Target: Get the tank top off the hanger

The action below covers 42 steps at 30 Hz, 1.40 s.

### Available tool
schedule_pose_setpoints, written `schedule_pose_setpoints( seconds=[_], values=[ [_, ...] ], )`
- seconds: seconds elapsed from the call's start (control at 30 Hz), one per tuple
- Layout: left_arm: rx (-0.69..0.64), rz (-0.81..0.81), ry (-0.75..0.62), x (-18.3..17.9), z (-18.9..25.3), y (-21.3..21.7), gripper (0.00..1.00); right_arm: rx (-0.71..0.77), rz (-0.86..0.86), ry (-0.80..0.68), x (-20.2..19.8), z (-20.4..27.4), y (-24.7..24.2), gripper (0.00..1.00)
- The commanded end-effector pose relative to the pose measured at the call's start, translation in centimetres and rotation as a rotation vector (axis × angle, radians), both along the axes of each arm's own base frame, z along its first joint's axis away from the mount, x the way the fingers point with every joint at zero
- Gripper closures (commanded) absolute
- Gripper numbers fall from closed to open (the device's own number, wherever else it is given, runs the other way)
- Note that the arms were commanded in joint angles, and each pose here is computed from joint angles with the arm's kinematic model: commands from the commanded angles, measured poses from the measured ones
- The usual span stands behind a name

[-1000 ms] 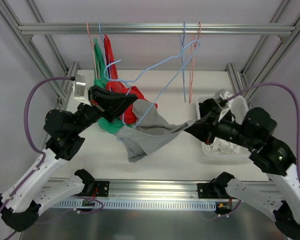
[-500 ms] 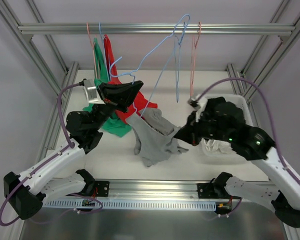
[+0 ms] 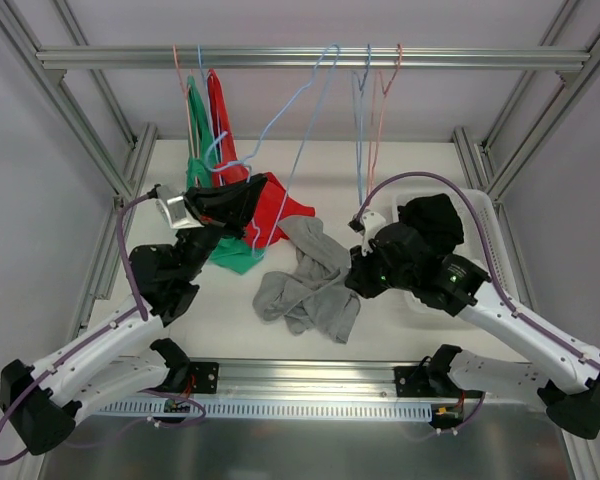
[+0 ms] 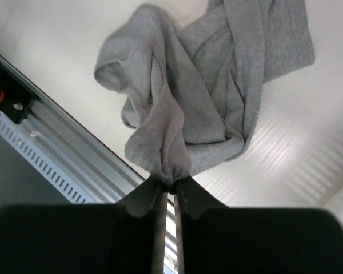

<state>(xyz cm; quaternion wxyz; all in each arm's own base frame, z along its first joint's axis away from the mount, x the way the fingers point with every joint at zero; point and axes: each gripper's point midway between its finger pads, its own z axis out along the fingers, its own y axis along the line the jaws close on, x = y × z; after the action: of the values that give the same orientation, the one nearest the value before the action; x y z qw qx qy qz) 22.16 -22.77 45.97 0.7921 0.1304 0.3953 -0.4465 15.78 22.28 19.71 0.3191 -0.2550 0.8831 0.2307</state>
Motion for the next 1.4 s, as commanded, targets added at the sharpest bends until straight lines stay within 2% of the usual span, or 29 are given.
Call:
schedule_pose_setpoints(
  seconds=[0.0, 0.03, 0.07, 0.1, 0.13, 0.23, 0.27, 0.4, 0.53, 0.57, 0.6, 0.7, 0.87, 1.03, 1.17, 1.37],
  values=[
    [-0.05, 0.17, 0.186, 1.9, -1.0, 3.5, 1.0, 0.123, 0.023, -0.033, 0.4, 1.7, 2.3, 0.87],
    [0.025, 0.186, 0.284, 2.7, -3.5, 3.1, 1.0, 0.146, 0.054, -0.015, 0.0, 1.5, 3.0, 0.76],
    [0.051, 0.194, 0.324, 2.9, -4.4, 3.1, 1.0, 0.152, 0.055, -0.017, 0.4, 1.4, 3.6, 0.25],
    [0.067, 0.189, 0.349, 2.8, -4.2, 3.0, 1.0, 0.144, 0.041, -0.023, 0.8, 1.5, 3.7, 0.07],
    [0.148, 0.194, 0.429, 3.1, -6.3, 2.6, 1.0, 0.133, 0.006, -0.05, 1.6, 2.1, 3.5, 0.01],
    [0.189, 0.218, 0.577, 3.6, -7.6, 2.7, 1.0, 0.134, -0.031, -0.112, 2.3, 3.9, 2.6, 0.01],
    [0.247, 0.24, 0.655, 3.7, -9.8, 2.9, 1.0, 0.143, -0.037, -0.135, 2.3, 5.0, 2.1, 0.0],
    [0.295, 0.294, 0.755, 4.2, -11.4, 3.2, 1.0, 0.229, -0.073, -0.26, 1.3, 10.1, -1.0, 0.0],
    [0.395, 0.276, 0.712, 5.9, -9.4, 0.9, 1.0, 0.317, -0.071, -0.329, -0.3, 13.2, -2.9, 0.01],
    [0.454, 0.268, 0.744, 7.2, -10.6, -0.7, 1.0, 0.323, -0.066, -0.332, -0.7, 13.5, -3.3, 0.0],
    [0.458, 0.269, 0.73, 7.6, -8.2, -1.1, 1.0, 0.339, -0.055, -0.338, -1.1, 14.0, -3.5, 0.01],
    [0.497, 0.311, 0.743, 10.5, -6.4, -2.9, 1.0, 0.4, -0.006, -0.337, -2.8, 14.8, -3.8, 0.01],
    [0.463, 0.37, 0.736, 13.8, -3.8, -4.9, 1.0, 0.44, -0.026, -0.356, -4.1, 15.0, -5.8, 0.01],
    [0.445, 0.346, 0.695, 15.7, -1.6, -7.4, 1.0, 0.414, -0.027, -0.342, -4.5, 13.9, -6.4, 0.01],
    [0.413, 0.402, 0.667, 18.4, 0.0, -8.8, 1.0, 0.389, -0.019, -0.316, -4.3, 12.7, -5.9, 0.01],
    [0.437, 0.446, 0.673, 21.4, -1.6, -10.6, 1.0, 0.365, -0.017, -0.278, -4.1, 11.3, -5.3, 0.0]
  ],
)
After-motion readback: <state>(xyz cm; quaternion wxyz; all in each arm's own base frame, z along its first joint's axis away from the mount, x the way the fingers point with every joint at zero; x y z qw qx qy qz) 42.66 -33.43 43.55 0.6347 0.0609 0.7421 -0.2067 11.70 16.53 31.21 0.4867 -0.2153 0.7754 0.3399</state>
